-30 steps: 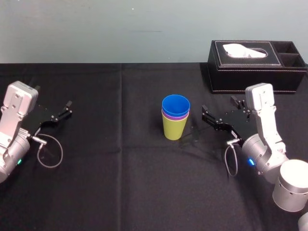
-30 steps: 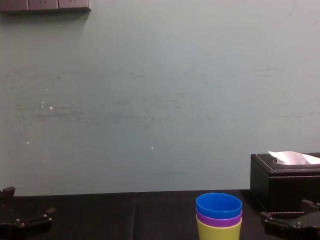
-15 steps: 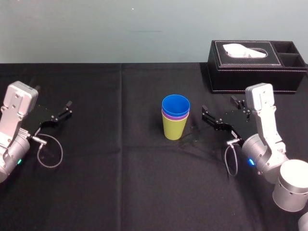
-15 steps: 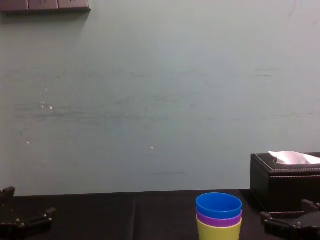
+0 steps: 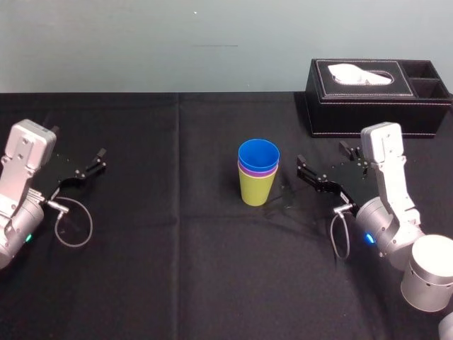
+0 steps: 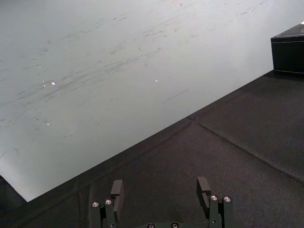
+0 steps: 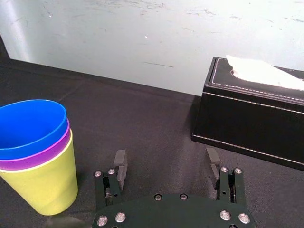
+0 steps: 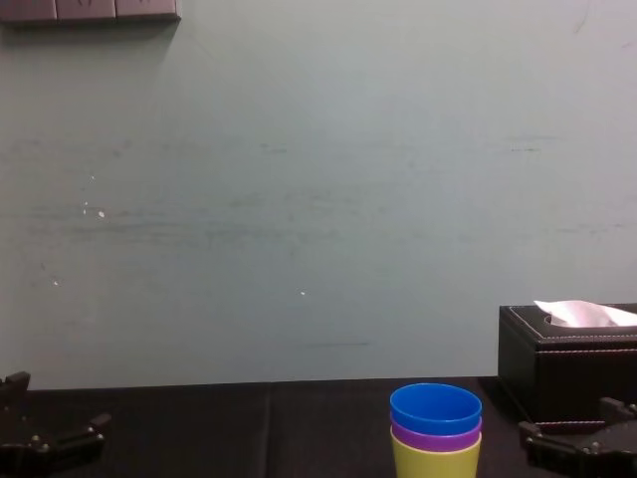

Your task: Stack the three plastic cups sequentially using one hand.

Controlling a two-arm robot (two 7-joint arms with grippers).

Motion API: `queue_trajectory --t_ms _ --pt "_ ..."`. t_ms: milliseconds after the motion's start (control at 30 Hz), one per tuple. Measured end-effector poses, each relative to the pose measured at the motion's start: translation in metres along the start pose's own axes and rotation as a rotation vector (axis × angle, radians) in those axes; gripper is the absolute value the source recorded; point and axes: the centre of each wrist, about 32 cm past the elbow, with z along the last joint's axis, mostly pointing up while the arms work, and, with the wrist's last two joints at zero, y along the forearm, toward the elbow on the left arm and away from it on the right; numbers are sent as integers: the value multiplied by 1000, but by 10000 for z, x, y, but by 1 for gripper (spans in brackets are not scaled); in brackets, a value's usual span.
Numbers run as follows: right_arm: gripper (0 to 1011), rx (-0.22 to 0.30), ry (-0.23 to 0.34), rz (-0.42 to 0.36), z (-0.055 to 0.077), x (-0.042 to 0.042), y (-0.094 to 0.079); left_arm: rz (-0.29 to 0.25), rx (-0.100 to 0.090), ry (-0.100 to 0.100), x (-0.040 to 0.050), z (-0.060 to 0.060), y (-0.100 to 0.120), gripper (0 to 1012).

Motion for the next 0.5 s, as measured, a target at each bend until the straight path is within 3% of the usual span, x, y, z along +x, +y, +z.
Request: queue_trajectory --t_ms 500 --pt "1004 0 0 0 0 0 0 0 0 0 0 0 0 1011"
